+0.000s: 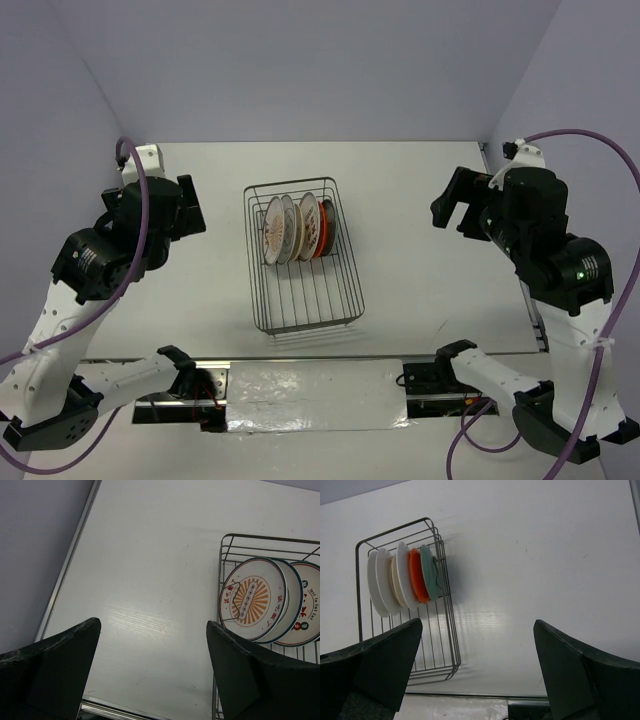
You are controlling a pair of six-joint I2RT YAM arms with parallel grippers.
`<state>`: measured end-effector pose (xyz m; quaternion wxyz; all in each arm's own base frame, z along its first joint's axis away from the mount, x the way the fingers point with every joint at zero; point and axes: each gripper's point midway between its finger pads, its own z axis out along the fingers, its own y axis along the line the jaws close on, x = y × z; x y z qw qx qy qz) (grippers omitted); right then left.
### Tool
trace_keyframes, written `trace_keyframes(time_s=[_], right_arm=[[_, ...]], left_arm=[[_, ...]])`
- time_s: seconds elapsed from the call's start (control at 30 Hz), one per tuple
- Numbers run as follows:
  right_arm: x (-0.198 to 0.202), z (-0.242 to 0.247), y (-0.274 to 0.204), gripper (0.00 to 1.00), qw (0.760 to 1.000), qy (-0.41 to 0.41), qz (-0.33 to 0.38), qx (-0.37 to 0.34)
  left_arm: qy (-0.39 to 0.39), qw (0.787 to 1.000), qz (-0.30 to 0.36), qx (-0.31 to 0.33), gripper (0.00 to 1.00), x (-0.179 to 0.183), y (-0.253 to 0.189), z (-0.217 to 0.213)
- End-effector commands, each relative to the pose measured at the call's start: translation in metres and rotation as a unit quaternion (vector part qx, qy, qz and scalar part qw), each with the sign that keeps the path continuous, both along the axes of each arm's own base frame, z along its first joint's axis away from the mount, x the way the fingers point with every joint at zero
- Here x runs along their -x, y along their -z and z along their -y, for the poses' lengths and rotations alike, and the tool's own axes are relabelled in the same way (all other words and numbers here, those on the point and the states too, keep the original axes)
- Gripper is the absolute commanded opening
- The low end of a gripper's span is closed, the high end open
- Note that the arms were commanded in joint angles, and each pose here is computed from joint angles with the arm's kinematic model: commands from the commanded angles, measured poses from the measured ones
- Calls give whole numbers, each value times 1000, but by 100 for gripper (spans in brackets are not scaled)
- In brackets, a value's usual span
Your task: Unload the plates from the dish rack
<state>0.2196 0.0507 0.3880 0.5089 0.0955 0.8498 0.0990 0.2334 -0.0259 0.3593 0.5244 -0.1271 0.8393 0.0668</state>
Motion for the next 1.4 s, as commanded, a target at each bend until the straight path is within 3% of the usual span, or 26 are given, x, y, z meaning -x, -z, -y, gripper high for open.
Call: trace_keyframes(time_s=[0.0, 0.13, 0.2, 0.23, 0.27, 0.3, 0.33, 0.4, 0.43, 0.57, 0.63, 0.9, 1.2, 1.37], right_arm=[[-1, -6, -5, 100, 1000, -11, 14, -16], [-17, -39, -22, 100, 994, -69, 50, -69], [-30, -65, -21, 100, 989, -104, 36, -100], [-43, -97, -7, 100, 986, -137, 0, -96], [-55, -99, -19, 100, 991, -111, 18, -74], [-53, -126, -15, 100, 989, -142, 8, -49], [-77, -151, -12, 100, 989, -144, -5, -28], [-95, -165, 3, 99, 992, -120, -30, 25], [-102, -178, -9, 97, 993, -116, -17, 28], [-138, -224, 61, 55, 985, -112, -84, 98], [-142, -232, 80, 50, 983, -109, -100, 110], [-152, -242, 156, 49, 966, -120, -157, 170], [-156, -242, 209, 43, 954, -111, -193, 200], [-162, -246, 210, 27, 957, -108, -187, 196]], left_arm=[[-10, 1000, 12, 9, 100, 1, -4, -2], [-6, 1000, 5, 19, 99, 1, 3, 2], [-4, 999, 7, 34, 100, 0, 5, 6], [1, 999, 1, 39, 99, 0, 11, 9], [2, 999, 0, 44, 99, -1, 13, 11], [2, 999, -5, 52, 100, -1, 19, 14], [1, 998, -9, 55, 100, -2, 23, 15], [0, 998, -16, 68, 99, -1, 29, 19], [5, 997, -25, 73, 99, 1, 32, 22], [14, 995, -33, 91, 99, 6, 39, 26], [18, 995, -36, 93, 100, 9, 42, 25], [18, 996, -55, 66, 100, 15, 53, 19], [24, 996, -71, 46, 99, 13, 63, 18], [34, 996, -75, 38, 100, 10, 65, 22]])
